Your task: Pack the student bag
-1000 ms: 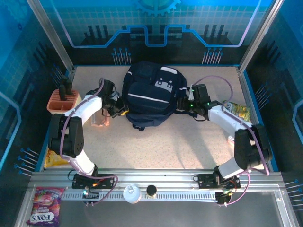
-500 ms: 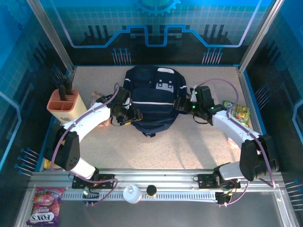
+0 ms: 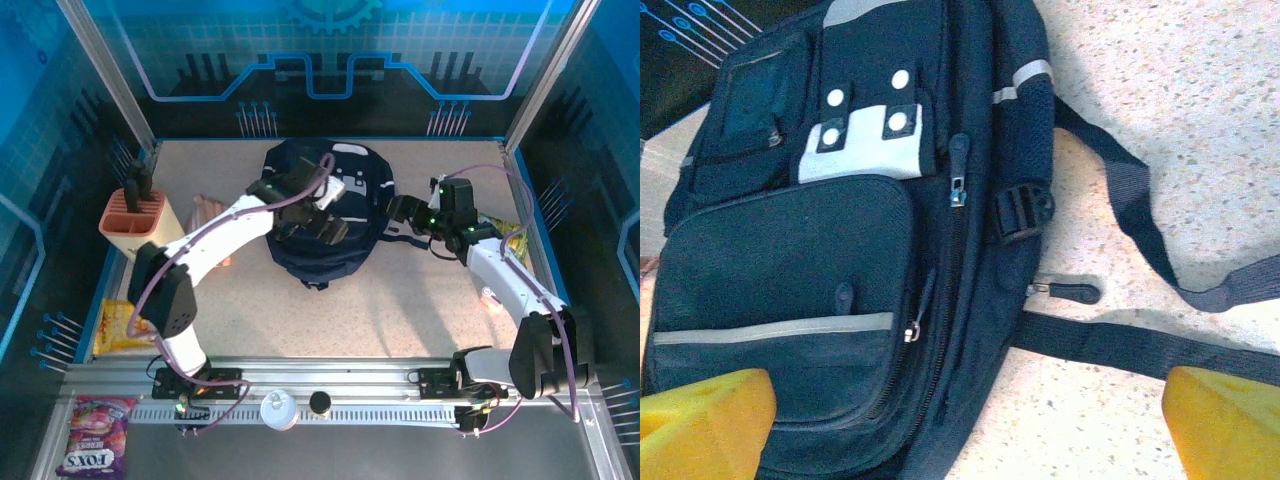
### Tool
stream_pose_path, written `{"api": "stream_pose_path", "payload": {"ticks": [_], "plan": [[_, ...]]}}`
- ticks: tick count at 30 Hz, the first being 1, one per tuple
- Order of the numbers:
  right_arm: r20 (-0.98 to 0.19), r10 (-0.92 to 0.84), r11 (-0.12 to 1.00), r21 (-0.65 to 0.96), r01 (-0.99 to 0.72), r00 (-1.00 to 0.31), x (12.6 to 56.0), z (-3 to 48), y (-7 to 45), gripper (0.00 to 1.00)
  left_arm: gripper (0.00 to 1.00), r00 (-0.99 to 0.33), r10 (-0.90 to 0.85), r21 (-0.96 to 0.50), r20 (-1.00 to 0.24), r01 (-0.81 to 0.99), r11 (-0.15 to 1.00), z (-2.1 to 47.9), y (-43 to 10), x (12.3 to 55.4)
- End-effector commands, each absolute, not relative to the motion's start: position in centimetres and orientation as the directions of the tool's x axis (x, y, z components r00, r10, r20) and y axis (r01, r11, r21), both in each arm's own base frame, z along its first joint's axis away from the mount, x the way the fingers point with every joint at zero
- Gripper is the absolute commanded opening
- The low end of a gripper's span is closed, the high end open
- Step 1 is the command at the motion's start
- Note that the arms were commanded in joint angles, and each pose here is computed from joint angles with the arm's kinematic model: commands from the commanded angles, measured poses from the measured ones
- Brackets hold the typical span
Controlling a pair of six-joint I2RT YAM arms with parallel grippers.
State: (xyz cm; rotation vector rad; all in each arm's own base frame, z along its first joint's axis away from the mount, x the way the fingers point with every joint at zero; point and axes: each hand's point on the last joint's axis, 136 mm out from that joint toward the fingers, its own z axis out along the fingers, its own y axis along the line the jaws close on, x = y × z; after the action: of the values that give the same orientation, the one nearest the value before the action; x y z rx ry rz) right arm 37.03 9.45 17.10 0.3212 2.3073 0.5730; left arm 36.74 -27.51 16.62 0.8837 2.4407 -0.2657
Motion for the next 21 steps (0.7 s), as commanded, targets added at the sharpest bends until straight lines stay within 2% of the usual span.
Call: {"api": "stream_pose_path", "payload": {"ticks": [1, 10, 16, 19, 21], "plan": [[-0.602, 0.372, 0.890, 0.448, 0.086, -0.707, 36.6, 17.2, 7.9, 1.00, 0.93, -0.465, 0.749, 0.160, -0.472, 0.790, 0.592, 15.2, -28.8, 37.3], [-0.585, 0.402, 0.870, 0.485, 0.093, -0.705, 37.1, 17.6, 7.2, 1.00, 0.88, -0.380, 0.872, 0.176, -0.309, 0.878, 0.445, 10.9, -29.2, 38.0], [-0.579, 0.421, 0.859, 0.502, 0.102, -0.698, 37.6, 17.4, 7.2, 1.00, 0.84, -0.362, 0.897, 0.180, -0.254, 0.893, 0.412, 9.5, -29.1, 38.8], [-0.569, 0.426, 0.851, 0.516, 0.097, -0.703, 38.1, 17.0, 7.5, 1.00, 0.82, -0.349, 0.909, 0.240, -0.226, 0.885, 0.399, 8.6, -28.6, 40.3], [-0.562, 0.424, 0.848, 0.522, 0.094, -0.710, 38.4, 16.8, 7.7, 1.00, 0.76, -0.347, 0.909, 0.269, -0.229, 0.875, 0.402, 8.6, -28.5, 41.3]]}}
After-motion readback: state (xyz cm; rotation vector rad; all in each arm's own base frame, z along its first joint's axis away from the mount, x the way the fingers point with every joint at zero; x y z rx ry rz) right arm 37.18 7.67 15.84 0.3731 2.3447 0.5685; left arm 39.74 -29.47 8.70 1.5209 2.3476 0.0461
